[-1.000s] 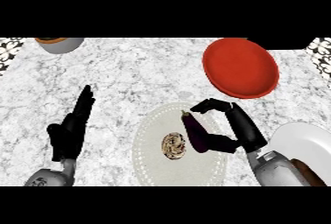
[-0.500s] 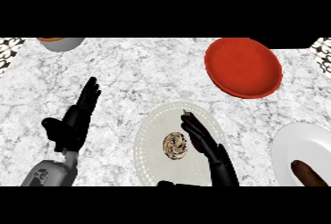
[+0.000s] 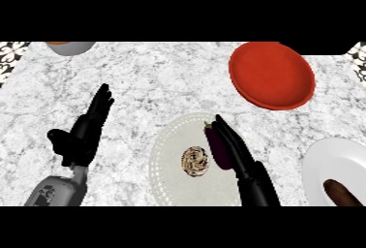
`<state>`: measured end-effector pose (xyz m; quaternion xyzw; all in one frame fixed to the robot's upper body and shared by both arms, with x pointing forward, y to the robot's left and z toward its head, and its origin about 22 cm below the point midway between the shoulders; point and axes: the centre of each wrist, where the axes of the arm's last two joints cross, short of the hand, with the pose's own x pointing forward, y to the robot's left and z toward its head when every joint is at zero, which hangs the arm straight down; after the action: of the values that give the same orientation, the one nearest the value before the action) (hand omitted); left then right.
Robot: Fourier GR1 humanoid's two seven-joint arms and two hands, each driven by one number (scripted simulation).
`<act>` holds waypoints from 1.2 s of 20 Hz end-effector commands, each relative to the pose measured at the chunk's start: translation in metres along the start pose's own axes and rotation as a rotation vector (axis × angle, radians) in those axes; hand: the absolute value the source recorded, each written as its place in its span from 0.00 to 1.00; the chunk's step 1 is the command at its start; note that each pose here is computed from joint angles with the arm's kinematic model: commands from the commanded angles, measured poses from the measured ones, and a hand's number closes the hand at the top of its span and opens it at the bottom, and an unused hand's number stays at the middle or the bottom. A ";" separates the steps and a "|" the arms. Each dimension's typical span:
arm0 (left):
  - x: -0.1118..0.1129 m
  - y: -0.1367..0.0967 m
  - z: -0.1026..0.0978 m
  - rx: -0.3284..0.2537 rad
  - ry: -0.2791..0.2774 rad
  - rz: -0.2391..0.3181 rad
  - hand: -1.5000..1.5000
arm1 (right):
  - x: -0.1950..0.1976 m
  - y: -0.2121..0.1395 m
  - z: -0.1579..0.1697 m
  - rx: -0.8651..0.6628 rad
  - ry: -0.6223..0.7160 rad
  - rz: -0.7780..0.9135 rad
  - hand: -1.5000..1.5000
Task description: Pick the cupcake from the placemat and place it in the bowl
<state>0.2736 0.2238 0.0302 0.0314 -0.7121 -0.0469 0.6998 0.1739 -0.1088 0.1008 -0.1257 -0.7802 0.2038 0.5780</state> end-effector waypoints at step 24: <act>-0.007 -0.002 -0.001 0.008 -0.011 -0.002 0.50 | -0.016 -0.013 -0.008 0.292 0.316 0.029 0.00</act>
<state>0.2749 0.2220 0.0304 0.0301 -0.7155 -0.0480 0.6963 0.1996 -0.1129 0.0882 -0.1017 -0.6305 0.3141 0.7025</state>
